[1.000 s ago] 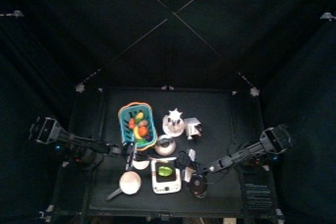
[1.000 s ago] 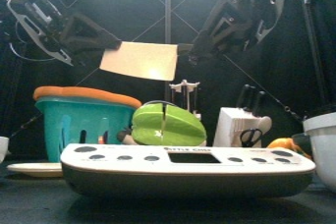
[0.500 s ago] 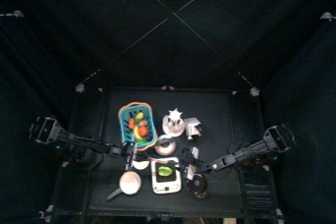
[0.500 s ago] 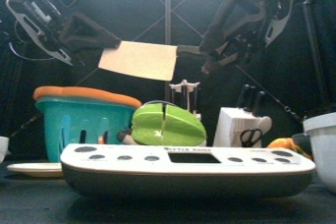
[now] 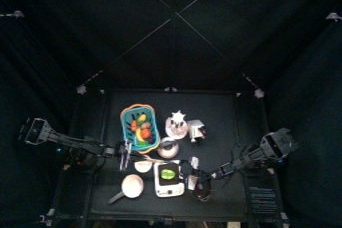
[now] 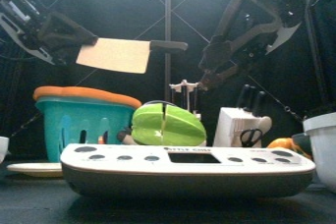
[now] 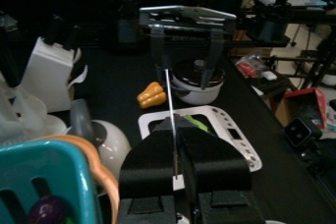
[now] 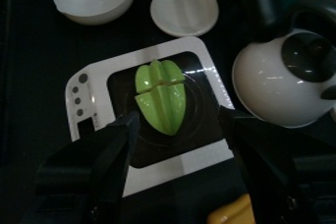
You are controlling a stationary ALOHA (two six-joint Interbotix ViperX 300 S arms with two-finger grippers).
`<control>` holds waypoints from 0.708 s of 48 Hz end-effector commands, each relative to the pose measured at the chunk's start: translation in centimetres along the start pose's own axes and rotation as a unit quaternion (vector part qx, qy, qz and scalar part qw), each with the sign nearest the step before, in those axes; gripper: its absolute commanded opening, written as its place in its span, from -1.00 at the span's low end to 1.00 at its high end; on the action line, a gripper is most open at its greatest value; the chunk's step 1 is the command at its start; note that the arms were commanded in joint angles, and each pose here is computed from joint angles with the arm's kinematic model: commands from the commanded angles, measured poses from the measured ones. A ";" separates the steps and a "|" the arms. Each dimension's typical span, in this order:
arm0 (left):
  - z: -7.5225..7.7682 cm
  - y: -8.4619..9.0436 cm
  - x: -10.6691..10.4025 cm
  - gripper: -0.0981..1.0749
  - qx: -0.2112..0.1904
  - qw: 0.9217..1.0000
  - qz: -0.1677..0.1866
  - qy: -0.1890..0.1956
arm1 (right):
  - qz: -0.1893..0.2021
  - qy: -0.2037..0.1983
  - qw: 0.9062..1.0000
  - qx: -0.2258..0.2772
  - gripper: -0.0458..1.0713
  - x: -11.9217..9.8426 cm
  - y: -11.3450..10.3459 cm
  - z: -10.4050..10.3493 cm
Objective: Adjust starfruit to cut
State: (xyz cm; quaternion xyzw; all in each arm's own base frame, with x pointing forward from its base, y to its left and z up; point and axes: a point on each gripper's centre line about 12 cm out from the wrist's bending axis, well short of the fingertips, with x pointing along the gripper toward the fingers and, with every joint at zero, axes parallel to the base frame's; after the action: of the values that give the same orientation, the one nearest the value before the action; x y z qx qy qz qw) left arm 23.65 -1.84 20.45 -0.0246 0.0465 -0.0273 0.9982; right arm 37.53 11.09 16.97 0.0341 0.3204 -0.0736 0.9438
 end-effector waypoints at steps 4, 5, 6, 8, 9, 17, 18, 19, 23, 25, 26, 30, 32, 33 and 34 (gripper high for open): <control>1.3 0.8 -0.6 -0.29 -0.003 1.000 0.017 -0.026 | 0.000 -0.010 1.000 0.001 0.79 1.2 0.8 1.3; 1.3 0.8 -0.6 -0.29 -0.003 0.999 0.018 -0.027 | -0.002 -0.008 1.000 0.001 0.79 1.5 0.8 1.2; 1.3 0.9 -0.6 -0.29 -0.003 0.999 0.019 -0.026 | -0.002 -0.007 1.000 0.000 0.79 1.7 0.9 1.2; 1.4 1.0 -0.6 -0.29 -0.003 0.999 0.021 -0.027 | -0.004 -0.002 1.000 -0.004 0.79 2.1 1.0 0.9; 1.4 1.0 -0.6 -0.29 -0.003 0.999 0.021 -0.027 | -0.005 0.000 1.000 -0.006 0.79 2.3 1.0 0.8; 1.3 1.1 -0.6 -0.29 -0.004 0.999 0.023 -0.026 | -0.007 0.010 1.000 -0.012 0.79 3.3 1.3 0.4; 1.3 1.0 -0.6 -0.29 -0.004 0.999 0.023 -0.026 | -0.007 0.011 1.000 -0.012 0.79 3.4 1.3 0.4; 1.3 1.1 -0.6 -0.29 -0.004 0.999 0.023 -0.026 | -0.007 0.012 1.000 -0.011 0.79 3.5 1.2 0.4; 1.4 1.1 -0.6 -0.29 -0.005 0.999 0.023 -0.026 | -0.013 0.021 1.000 -0.005 0.78 3.9 0.9 0.1; 1.3 1.0 -0.6 -0.29 -0.004 0.999 0.023 -0.026 | -0.018 0.025 1.000 0.000 0.78 4.2 0.6 0.0; 1.3 1.0 -0.6 -0.29 -0.004 0.999 0.023 -0.026 | -0.021 0.027 0.999 0.002 0.78 4.4 0.5 -0.1; 1.3 1.0 -0.6 -0.29 -0.004 0.999 0.023 -0.026 | -0.026 0.035 0.999 0.007 0.78 5.0 0.2 -0.4; 1.3 1.1 -0.6 -0.29 -0.004 0.999 0.023 -0.026 | -0.027 0.036 0.999 0.007 0.77 5.1 0.1 -0.5; 1.3 1.0 -0.6 -0.29 -0.004 0.999 0.023 -0.026 | -0.028 0.037 0.999 0.007 0.77 5.2 0.1 -0.5; 1.3 1.0 -0.6 -0.29 -0.004 0.999 0.023 -0.026 | -0.029 0.038 0.999 0.007 0.77 5.3 0.0 -0.6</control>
State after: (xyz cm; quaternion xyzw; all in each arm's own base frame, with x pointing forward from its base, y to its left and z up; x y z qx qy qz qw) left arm 22.95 -0.74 21.25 -0.0272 0.0299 -0.0051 0.9992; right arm 40.68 10.71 12.19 0.0258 0.3696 -0.1012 0.9233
